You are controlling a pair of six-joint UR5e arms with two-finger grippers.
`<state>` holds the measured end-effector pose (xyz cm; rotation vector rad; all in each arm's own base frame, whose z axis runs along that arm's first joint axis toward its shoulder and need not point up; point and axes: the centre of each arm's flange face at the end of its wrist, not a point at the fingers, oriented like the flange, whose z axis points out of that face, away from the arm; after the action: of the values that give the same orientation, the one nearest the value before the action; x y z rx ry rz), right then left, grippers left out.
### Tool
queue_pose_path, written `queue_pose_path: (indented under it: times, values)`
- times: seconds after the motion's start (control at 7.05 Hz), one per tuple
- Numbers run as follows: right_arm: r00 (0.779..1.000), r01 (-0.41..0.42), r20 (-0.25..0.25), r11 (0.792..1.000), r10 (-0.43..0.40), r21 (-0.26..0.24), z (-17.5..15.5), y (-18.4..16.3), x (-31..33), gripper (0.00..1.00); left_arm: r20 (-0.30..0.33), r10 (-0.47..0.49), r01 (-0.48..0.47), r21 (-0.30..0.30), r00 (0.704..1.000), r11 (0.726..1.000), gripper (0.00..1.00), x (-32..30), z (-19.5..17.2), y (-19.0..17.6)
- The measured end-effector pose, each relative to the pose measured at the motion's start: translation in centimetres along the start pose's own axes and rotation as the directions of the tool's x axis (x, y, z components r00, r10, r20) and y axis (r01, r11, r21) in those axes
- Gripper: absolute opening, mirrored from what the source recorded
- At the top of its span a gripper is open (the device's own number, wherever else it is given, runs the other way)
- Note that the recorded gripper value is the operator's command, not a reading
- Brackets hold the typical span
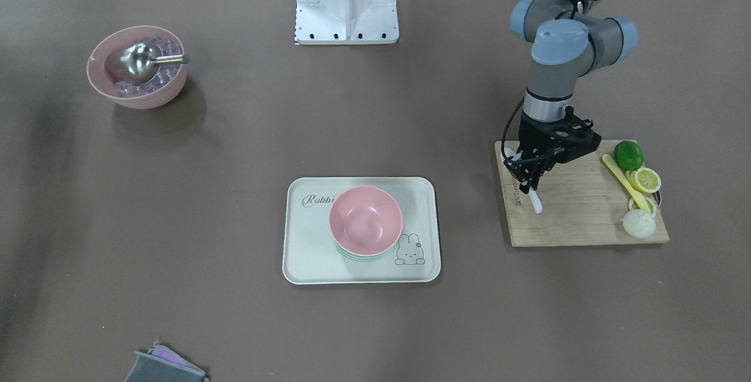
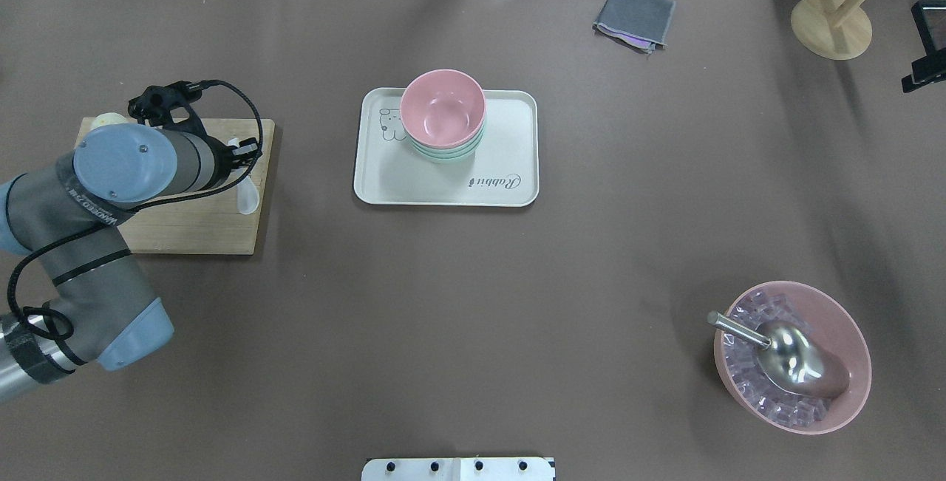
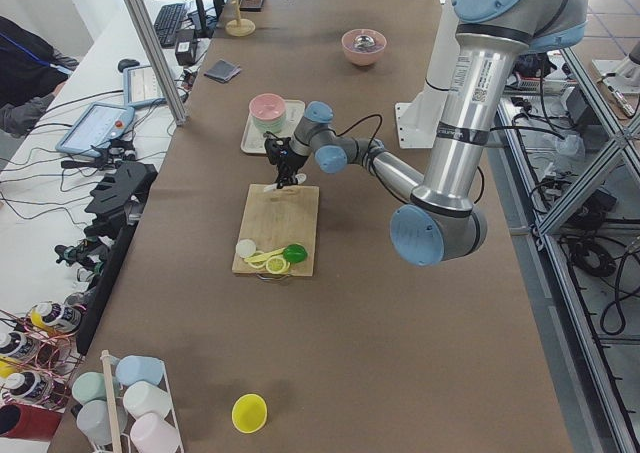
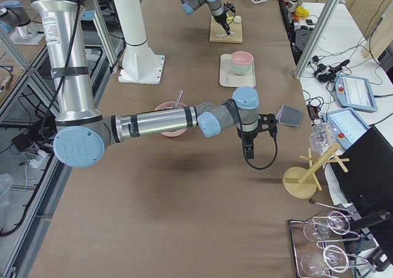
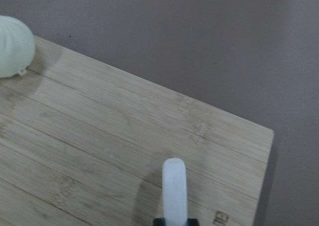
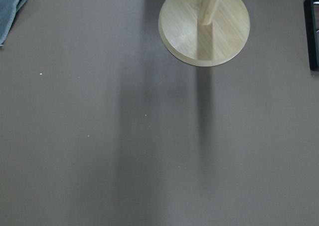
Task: Stack pink bowl on green and place spoon
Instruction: 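Carry the white spoon with the left gripper over the pink bowl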
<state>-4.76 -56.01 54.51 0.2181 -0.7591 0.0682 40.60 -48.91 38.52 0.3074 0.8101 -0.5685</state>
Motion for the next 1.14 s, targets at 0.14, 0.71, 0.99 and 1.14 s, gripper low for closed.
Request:
queue_pose_path:
  times: [0.14, 0.71, 0.99, 1.14]
  values:
    - [1.000, -0.010, -0.008, 1.000, 0.010, -0.013, 0.5, 0.9, 0.9, 1.00, -0.036, -0.036, 0.036, 0.001, 0.999, 0.999, 0.00, 3.8, -1.4, -0.2]
    - [1.000, -0.017, -0.016, 0.999, 0.017, -0.034, 0.8, 2.6, 3.2, 1.00, 0.009, -0.241, 0.240, 0.055, 0.971, 0.969, 0.00, 22.2, -4.0, -1.0]
    - [1.000, -0.015, -0.017, 0.999, 0.014, -0.034, 0.7, 2.9, 3.8, 1.00, 0.037, -0.274, 0.271, 0.082, 0.961, 0.959, 0.00, 28.4, -2.3, 0.3]
    - [1.000, -0.016, -0.018, 0.999, 0.015, -0.034, 0.7, 2.9, 4.0, 1.00, 0.040, -0.272, 0.267, 0.093, 0.961, 0.959, 0.13, 29.2, -2.0, 1.0]
